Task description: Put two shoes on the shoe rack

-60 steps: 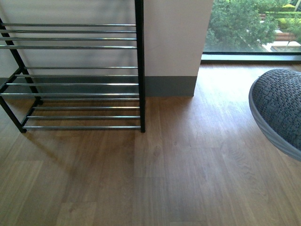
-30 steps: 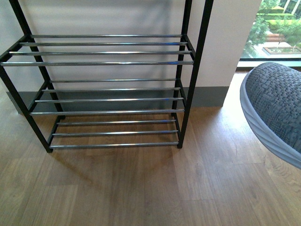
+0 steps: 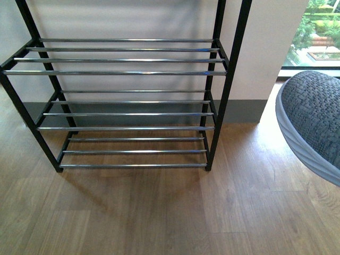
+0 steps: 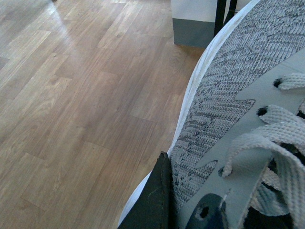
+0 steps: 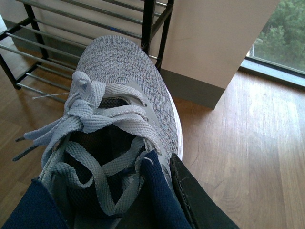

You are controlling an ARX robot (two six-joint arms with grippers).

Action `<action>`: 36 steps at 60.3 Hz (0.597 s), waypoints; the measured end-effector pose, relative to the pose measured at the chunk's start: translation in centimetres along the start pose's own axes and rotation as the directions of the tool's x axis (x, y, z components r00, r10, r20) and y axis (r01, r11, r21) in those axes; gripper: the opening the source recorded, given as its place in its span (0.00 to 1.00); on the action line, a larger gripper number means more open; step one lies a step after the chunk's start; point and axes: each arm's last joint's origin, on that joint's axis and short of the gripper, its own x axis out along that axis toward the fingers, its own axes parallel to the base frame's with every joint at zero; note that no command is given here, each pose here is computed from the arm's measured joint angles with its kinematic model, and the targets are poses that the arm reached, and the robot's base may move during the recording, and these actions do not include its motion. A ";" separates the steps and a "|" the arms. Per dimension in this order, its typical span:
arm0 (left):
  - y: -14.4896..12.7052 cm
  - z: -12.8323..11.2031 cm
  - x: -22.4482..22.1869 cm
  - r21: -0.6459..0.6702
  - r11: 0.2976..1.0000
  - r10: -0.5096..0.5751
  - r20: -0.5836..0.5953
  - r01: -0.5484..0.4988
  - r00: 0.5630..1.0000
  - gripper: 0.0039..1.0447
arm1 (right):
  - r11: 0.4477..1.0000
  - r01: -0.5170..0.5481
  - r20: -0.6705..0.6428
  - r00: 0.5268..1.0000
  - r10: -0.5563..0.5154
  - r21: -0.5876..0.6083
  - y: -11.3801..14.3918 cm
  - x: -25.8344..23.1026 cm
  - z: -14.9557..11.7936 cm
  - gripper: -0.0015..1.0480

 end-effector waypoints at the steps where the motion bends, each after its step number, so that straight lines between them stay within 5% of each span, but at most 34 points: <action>1: 0.0 0.0 0.0 0.000 1.000 0.000 0.000 0.000 1.000 0.01 | 1.000 0.000 0.000 1.000 0.000 0.000 0.0 0.0 0.0 0.01; 36: 0.0 0.0 0.0 0.000 1.000 0.000 0.000 0.000 1.000 0.01 | 1.000 0.008 -0.003 1.000 -0.008 0.000 0.0 0.0 0.0 0.01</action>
